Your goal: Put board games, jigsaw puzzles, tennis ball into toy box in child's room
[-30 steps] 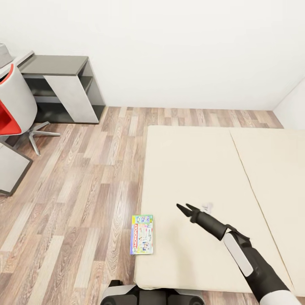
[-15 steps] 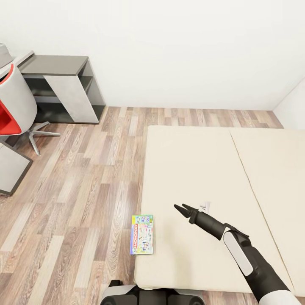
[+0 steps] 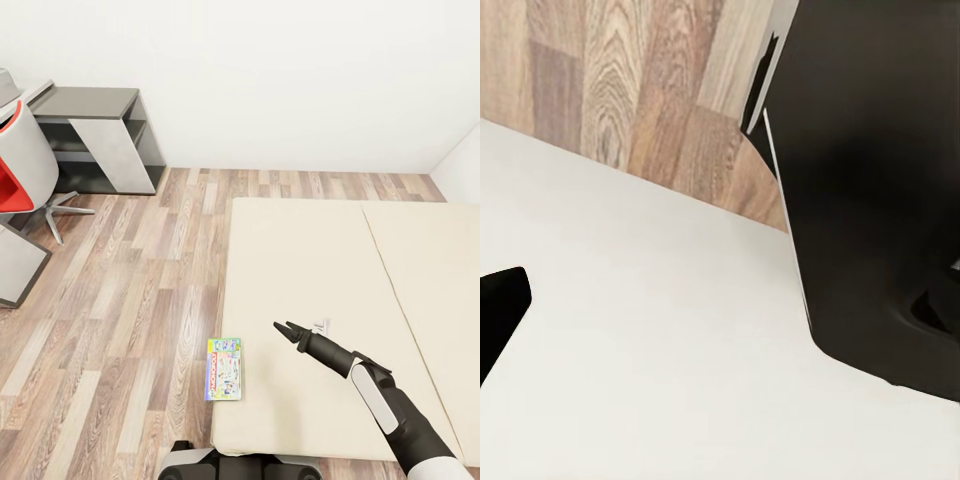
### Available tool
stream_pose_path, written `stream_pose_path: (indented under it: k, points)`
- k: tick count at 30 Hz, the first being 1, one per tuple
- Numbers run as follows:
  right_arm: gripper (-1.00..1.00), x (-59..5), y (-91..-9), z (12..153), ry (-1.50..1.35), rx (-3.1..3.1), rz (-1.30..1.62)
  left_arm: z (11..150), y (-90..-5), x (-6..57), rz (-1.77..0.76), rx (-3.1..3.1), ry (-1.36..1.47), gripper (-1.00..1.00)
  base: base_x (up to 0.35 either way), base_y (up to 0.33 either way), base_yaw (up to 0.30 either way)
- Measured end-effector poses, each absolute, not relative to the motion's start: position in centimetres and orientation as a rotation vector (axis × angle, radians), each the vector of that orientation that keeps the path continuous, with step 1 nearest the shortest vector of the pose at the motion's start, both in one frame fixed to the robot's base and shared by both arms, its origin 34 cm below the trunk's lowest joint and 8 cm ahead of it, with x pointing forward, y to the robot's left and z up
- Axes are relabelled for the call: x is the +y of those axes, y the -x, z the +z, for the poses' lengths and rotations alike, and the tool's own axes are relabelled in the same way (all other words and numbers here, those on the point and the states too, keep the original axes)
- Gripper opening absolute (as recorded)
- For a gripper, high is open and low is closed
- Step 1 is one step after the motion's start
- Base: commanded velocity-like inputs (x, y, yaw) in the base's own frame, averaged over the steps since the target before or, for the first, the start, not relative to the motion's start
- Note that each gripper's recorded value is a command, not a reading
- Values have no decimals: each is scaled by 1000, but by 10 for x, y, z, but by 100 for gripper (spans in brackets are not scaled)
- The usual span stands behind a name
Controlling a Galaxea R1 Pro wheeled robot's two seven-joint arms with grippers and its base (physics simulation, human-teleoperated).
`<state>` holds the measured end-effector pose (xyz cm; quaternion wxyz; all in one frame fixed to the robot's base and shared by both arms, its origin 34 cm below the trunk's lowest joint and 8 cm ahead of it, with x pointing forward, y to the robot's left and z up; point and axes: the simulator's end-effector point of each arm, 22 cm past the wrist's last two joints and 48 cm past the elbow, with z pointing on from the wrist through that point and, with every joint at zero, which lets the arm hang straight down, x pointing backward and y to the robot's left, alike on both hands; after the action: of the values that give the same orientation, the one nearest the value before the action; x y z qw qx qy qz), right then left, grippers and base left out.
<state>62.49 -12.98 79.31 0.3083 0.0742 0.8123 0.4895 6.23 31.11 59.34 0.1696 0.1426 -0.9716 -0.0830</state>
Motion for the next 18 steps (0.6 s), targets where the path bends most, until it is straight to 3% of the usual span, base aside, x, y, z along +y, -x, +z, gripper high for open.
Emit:
stream_pose_path:
  k: [11,18]
  points:
    - [100,-132,-625,792,-196,2153,1287,595,-70,354,-267,-2781,-397,100,0,0,0]
    - [100,-134,-625,791,-196,2154,1284,595,-107,396,-64,-2812,-440,100,0,0,0]
